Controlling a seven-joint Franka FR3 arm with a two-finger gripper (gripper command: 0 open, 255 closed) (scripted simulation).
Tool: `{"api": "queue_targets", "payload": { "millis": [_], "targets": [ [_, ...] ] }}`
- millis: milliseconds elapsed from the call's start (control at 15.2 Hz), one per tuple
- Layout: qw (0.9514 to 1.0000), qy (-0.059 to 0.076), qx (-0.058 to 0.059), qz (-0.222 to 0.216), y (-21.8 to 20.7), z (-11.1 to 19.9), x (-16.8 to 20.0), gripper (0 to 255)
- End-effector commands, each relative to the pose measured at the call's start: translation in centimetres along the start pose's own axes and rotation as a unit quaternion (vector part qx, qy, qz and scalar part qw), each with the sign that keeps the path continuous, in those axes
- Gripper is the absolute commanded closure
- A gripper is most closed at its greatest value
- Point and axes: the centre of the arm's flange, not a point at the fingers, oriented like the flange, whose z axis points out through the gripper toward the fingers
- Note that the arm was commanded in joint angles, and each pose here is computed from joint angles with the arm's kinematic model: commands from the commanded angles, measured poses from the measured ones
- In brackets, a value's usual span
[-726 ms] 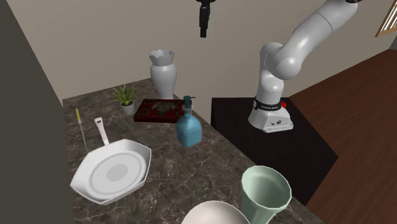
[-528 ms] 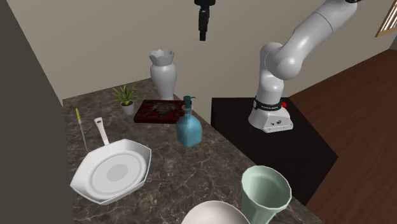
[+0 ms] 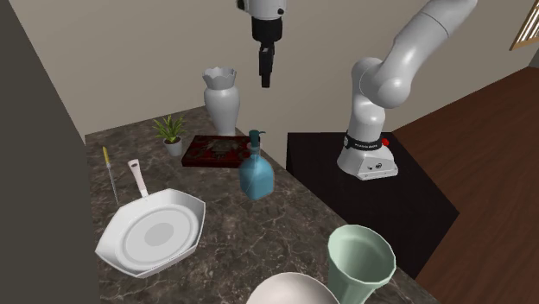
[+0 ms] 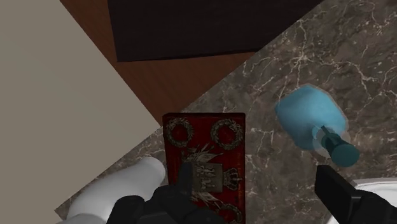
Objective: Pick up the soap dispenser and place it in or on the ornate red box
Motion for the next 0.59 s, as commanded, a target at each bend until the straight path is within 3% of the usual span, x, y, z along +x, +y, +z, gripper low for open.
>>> {"api": "queue_targets", "payload": {
  "millis": [0,528],
  "targets": [
    [1.0000,-0.001,0.001,-0.002,-2.4,1.4,0.5,0],
    [0.9999,-0.008,0.003,-0.013,-11.2,7.0,2.3,0]
  ]
}}
